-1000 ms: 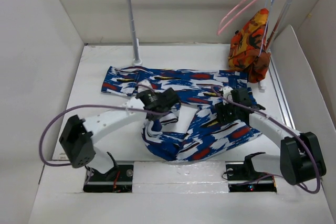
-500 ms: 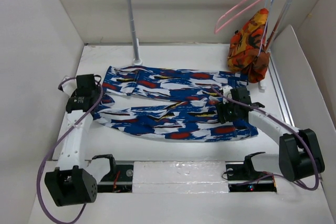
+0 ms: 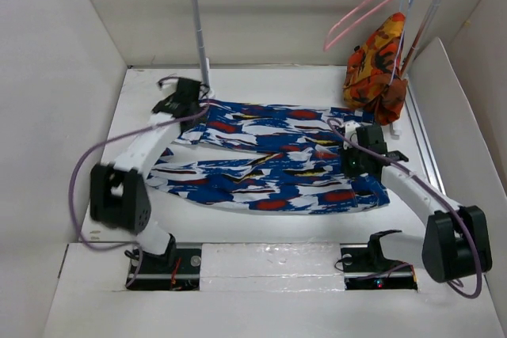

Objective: Place the trousers on the hanger
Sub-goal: Flatten out the trousers at the center of the board.

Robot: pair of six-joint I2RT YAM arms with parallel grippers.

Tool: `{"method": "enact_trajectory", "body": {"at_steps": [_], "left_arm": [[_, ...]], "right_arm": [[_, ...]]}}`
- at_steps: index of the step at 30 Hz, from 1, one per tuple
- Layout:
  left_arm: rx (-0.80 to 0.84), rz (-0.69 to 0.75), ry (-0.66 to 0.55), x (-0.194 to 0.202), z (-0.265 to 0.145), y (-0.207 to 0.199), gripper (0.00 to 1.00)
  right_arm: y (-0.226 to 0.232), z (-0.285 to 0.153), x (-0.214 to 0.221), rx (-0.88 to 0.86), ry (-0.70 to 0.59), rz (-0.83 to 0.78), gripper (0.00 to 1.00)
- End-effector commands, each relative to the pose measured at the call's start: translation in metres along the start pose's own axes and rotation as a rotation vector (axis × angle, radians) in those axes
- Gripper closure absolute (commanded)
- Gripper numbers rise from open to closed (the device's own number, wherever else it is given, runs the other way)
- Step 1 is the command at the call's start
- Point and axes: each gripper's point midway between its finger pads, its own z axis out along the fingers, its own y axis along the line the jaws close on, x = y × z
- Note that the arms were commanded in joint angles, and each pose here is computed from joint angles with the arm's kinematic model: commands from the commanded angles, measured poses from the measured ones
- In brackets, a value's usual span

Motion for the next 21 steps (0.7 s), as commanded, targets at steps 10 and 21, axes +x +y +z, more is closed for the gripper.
{"method": "enact_trajectory", "body": {"at_steps": [10, 21], "left_arm": [[-0.122, 0.339, 0.106, 0.033, 0.083, -0.045, 0.42], [-0.140, 0.294, 0.112, 0.039, 0.102, -0.024, 0.67]], "right_arm": [[-0.032, -0.051, -0.018, -0.009, -0.174, 0.123, 0.40], [-0.032, -0.036, 0.002, -0.034, -0.130, 0.160, 0.40]]}}
